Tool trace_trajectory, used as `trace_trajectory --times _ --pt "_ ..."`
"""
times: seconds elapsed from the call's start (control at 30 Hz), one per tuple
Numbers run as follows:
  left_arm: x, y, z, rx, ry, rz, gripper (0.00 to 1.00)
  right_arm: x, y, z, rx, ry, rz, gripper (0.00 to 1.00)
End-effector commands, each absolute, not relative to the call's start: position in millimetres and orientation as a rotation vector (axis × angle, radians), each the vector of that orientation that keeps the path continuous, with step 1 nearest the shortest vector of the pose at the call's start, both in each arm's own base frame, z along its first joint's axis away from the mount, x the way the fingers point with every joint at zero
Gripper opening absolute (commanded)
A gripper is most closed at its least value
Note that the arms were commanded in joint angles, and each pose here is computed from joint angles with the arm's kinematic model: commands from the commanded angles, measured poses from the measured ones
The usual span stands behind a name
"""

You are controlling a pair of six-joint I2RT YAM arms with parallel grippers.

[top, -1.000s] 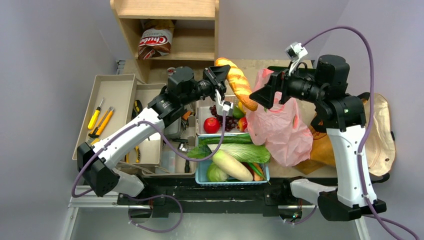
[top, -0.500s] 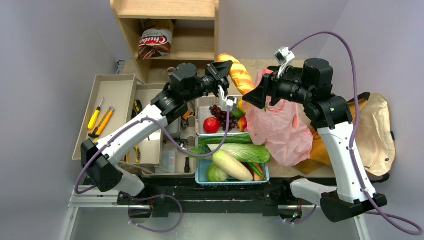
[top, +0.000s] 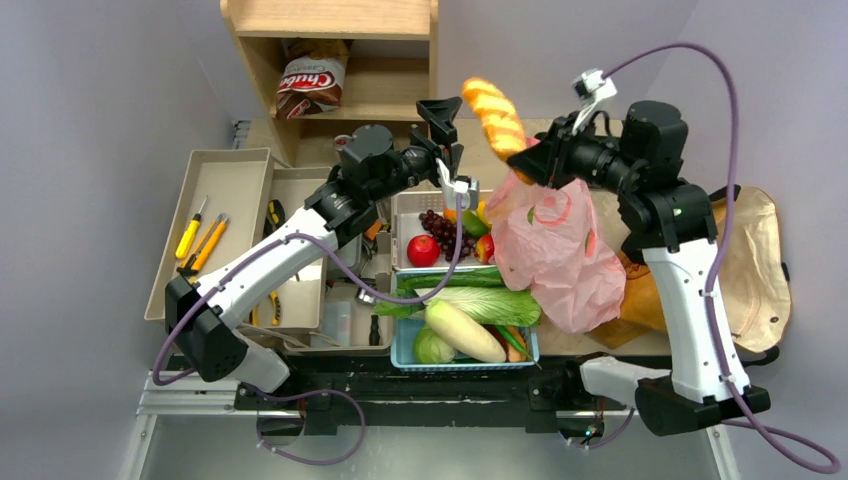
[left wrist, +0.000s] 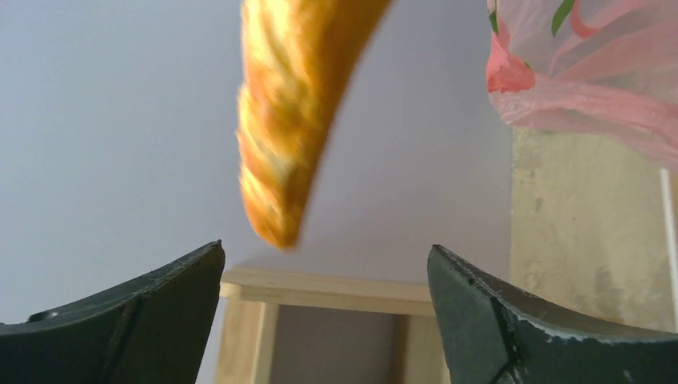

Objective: Untie the knot of the grocery bags and take out the mixed food
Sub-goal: Place the fake bread on the plate.

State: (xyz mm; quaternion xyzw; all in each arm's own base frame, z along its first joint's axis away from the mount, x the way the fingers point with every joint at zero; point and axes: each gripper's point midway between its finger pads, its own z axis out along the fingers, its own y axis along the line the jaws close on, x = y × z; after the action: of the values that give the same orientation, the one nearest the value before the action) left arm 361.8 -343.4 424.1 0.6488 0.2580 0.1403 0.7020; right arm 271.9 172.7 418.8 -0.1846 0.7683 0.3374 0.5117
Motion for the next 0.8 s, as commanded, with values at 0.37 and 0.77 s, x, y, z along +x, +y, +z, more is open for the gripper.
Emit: trace_trajectory --times 0.37,0.77 --pt "310 -348 415 1.321 0.923 -0.284 1.00 438 -29 420 -0.025 1.901 0.026 0.00" --pt "317 -347 397 1.306 0.962 -0.293 1.00 490 -113 336 0.328 2.098 -0.170 0.00"
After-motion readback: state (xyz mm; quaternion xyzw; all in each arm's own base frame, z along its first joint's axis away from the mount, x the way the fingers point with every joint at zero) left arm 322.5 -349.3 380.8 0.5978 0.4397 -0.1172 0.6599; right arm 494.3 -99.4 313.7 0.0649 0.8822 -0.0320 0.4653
